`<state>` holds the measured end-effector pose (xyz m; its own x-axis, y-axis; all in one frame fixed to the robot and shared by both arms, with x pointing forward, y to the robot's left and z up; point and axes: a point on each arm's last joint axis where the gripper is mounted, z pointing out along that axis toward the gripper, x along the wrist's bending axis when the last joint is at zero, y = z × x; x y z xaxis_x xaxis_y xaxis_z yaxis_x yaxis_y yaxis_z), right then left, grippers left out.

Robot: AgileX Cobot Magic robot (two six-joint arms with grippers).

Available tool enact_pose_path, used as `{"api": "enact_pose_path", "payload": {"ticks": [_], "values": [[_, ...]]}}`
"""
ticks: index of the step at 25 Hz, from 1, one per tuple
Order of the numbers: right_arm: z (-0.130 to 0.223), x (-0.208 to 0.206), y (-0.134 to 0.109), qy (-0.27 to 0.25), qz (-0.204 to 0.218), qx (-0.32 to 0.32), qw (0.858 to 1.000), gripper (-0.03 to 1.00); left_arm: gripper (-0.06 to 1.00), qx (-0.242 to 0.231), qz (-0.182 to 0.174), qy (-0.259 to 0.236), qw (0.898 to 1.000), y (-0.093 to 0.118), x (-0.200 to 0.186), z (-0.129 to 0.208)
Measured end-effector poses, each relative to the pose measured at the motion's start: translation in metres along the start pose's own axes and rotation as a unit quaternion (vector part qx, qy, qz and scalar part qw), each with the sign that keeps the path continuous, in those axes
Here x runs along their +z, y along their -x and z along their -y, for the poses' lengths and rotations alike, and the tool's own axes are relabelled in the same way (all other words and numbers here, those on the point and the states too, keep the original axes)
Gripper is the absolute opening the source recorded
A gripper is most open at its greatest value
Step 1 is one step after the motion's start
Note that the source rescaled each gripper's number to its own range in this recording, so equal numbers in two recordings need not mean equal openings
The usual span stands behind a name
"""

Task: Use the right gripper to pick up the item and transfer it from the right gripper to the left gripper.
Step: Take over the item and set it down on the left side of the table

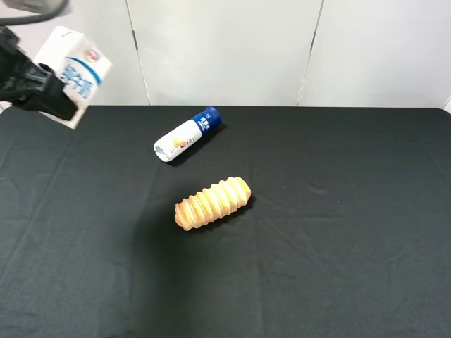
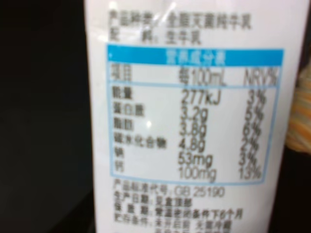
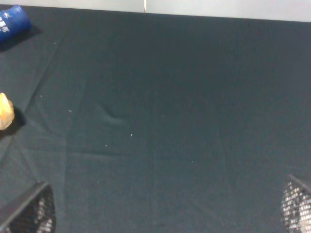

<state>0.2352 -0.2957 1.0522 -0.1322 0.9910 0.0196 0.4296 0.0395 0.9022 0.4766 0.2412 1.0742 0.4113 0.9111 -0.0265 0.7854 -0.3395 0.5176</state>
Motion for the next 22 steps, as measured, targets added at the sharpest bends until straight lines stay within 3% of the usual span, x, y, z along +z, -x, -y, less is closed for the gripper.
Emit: {"api": "enact_pose_path", "payload": {"ticks": [9,16,22], "values": [[0.0,0.0,0.0,0.0,0.0,0.0,1.0,0.99,0.0,-0.06,-0.033,-0.006,0.998,-0.032,-0.001,0.01],[0.0,0.0,0.0,0.0,0.0,0.0,1.0,0.99,0.0,-0.093,-0.025,-0.072,0.993,-0.045,0.038,0.022],[0.0,0.0,0.0,0.0,0.0,0.0,1.0,0.99,0.0,-0.103,-0.02,-0.099,0.99,-0.051,0.064,0.024]]}}
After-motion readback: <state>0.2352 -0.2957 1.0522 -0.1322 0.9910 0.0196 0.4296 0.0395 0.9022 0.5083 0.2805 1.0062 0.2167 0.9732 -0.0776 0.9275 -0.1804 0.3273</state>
